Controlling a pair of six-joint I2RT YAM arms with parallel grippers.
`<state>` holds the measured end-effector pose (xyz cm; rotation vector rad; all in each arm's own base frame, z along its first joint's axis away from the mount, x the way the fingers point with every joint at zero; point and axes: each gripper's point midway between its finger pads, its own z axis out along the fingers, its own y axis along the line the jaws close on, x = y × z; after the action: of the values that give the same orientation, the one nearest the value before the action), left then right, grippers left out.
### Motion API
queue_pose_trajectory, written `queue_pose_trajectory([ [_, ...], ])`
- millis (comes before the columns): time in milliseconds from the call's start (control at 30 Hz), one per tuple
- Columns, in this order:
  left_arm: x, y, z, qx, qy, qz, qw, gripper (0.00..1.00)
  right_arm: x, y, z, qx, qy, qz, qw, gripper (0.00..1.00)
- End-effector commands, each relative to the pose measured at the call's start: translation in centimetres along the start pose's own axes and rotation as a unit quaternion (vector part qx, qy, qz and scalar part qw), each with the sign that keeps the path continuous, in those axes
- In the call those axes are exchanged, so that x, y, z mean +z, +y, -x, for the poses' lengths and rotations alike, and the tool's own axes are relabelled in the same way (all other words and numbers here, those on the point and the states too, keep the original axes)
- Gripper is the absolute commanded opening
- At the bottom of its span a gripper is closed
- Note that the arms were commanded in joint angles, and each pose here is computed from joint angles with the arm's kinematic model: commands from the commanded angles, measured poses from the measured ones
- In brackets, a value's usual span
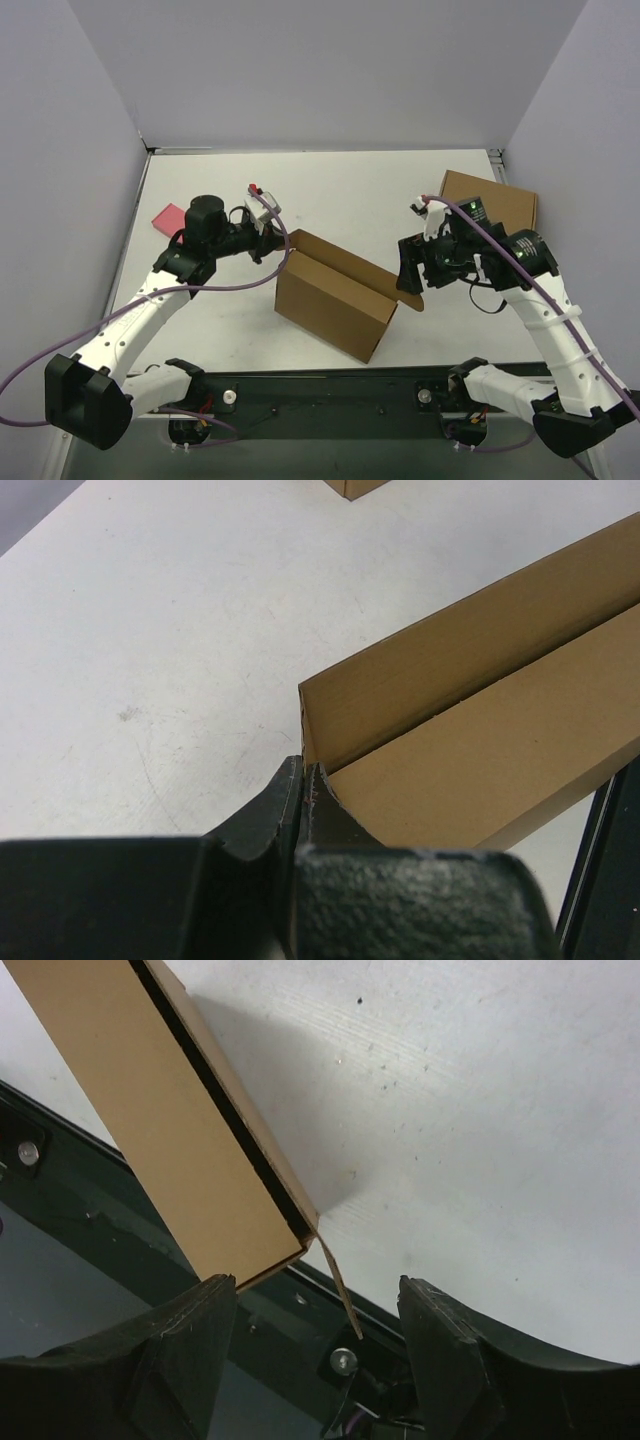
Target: Fold the paper box
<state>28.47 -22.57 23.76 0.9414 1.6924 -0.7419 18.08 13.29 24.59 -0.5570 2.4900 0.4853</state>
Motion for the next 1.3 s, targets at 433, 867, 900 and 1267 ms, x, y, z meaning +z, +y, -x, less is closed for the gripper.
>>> queue_pose_trajectory([
  [433, -0.7, 0.3, 2.0, 0.037, -0.032, 0.018, 0.999, 0.00, 1.4, -0.2, -5.7, -0.011, 0.124, -0.070, 0.990, 0.33],
  [867, -0.6, 0.4, 1.9, 0.036, -0.031, 0.019, 0.999, 0.00, 1.6, -0.7, -5.7, -0.010, 0.117, -0.085, 0.990, 0.38],
  [900, -0.7, 0.4, 2.1, 0.036, -0.033, 0.021, 0.999, 0.00, 1.7, -0.5, -5.8, -0.009, 0.119, -0.078, 0.990, 0.36],
  [1267, -0.7, 0.4, 3.3, 0.009, -0.060, 0.039, 0.997, 0.00, 2.4, -0.2, -3.2, 0.005, 0.085, -0.083, 0.993, 0.00],
])
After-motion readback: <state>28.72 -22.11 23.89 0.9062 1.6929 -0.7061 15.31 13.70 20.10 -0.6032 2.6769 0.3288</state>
